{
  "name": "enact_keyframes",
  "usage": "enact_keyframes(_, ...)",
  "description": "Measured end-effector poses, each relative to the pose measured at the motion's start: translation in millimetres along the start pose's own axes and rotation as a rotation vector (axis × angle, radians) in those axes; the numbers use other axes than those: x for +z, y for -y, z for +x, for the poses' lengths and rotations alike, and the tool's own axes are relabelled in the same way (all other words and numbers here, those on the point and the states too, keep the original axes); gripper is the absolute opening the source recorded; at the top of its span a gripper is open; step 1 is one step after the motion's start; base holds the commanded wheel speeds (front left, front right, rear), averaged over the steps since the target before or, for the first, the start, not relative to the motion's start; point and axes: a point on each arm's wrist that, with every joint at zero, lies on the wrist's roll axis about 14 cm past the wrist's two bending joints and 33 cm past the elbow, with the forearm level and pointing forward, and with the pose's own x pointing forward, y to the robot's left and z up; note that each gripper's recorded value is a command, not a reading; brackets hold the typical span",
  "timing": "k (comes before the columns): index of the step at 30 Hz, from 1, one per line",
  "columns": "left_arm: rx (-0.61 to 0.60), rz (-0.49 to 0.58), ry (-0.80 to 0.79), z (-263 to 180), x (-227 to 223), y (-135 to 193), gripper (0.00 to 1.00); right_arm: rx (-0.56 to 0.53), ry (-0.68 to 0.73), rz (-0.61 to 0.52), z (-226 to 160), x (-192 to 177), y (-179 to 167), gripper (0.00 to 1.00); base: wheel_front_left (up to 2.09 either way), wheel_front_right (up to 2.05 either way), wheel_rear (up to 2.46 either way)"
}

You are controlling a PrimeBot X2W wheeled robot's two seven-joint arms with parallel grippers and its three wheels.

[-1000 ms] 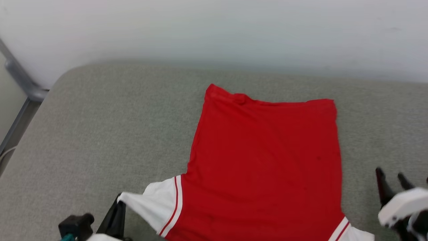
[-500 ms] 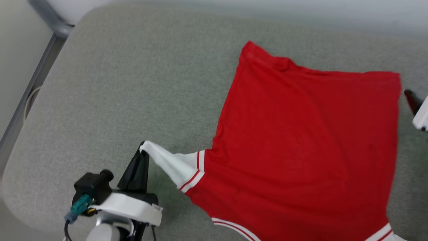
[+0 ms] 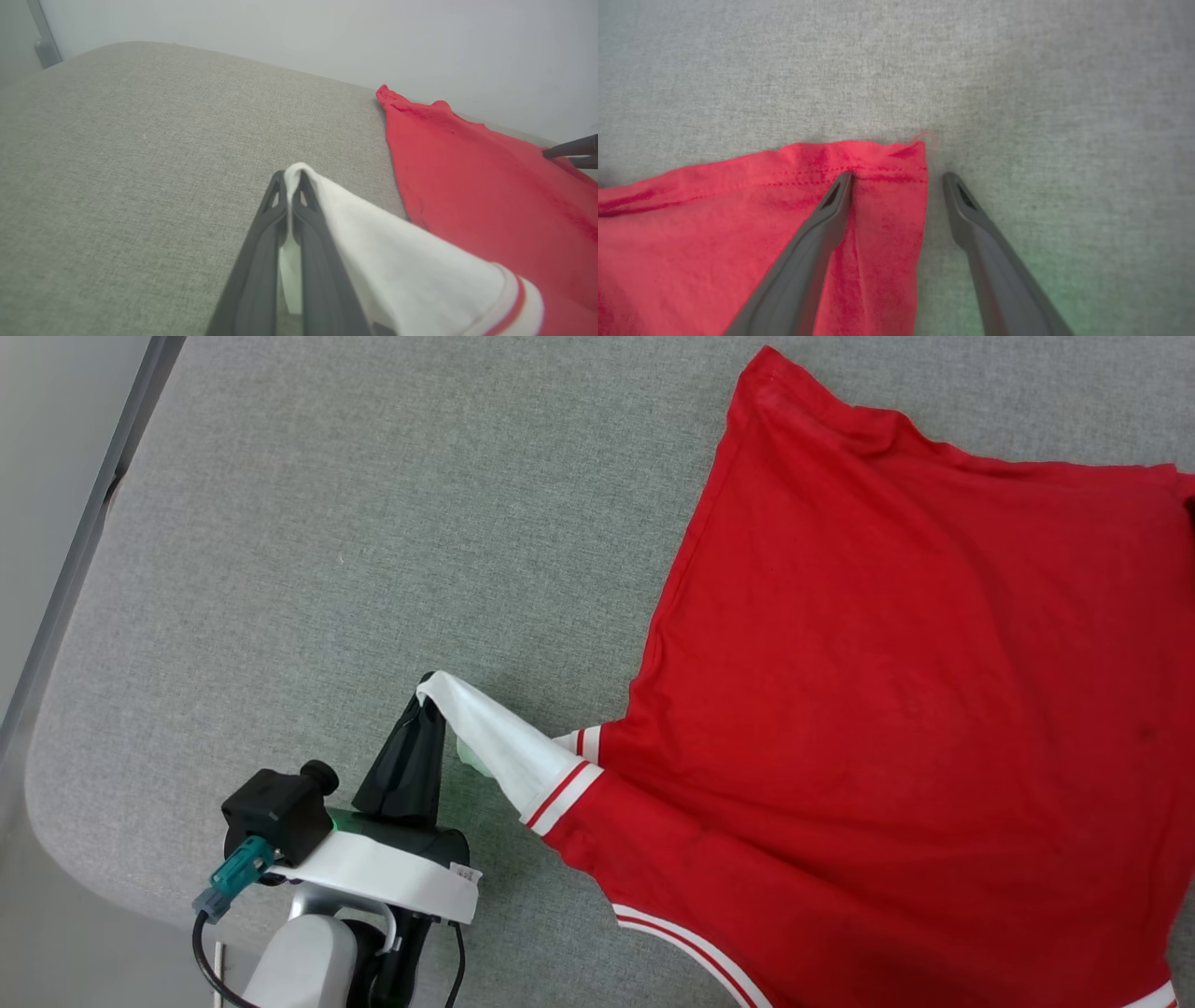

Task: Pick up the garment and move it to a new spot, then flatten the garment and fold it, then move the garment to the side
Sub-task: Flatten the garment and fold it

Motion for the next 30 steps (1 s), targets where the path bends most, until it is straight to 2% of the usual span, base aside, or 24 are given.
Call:
enact_keyframes(1,0.001,-0.003,-0.003,0,-1,0,0.0,0.0,-0.029,0.006,1,-4,1,1.0,0.0,0.0,0.0)
enact_keyframes(2,-0.001,-0.002,-0.007,0,-2,0,0.0,0.002,-0.053,0.021,1,-8,2,0.44,0.0,0.0,0.0)
enact_keyframes(3,-0.003,-0.002,-0.012,0,-4,1,0.0,0.004,-0.074,0.033,1,-10,3,0.05,0.0,0.0,0.0)
enact_keyframes(4,-0.005,-0.001,-0.015,0,-5,1,0.0,0.004,-0.09,0.037,1,-12,3,0.0,0.0,0.0,0.0)
enact_keyframes(8,-0.009,0.008,-0.019,2,-5,-1,0.0,-0.003,-0.098,0.042,-3,-14,7,0.0,0.0,0.0,0.0)
enact_keyframes(13,-0.016,0.008,-0.007,1,-1,0,0.0,-0.027,-0.027,-0.008,-22,-2,10,0.0,0.0,0.0,0.0)
enact_keyframes(21,-0.025,0.01,0.012,-14,8,-1,0.0,-0.103,0.11,-0.116,-81,20,34,0.0,0.0,0.0,0.0)
enact_keyframes(22,-0.03,0.008,0.018,-19,9,0,0.0,-0.109,0.155,-0.127,-102,23,39,0.0,0.0,0.0,0.0)
enact_keyframes(27,-0.044,0.0,0.034,-29,14,3,0.0,-0.143,0.199,-0.106,-149,-6,70,0.0,0.0,0.0,0.0)
enact_keyframes(30,-0.054,-0.002,0.042,-33,16,5,0.0,-0.167,0.216,-0.066,-177,-37,93,0.0,0.0,0.0,0.0)
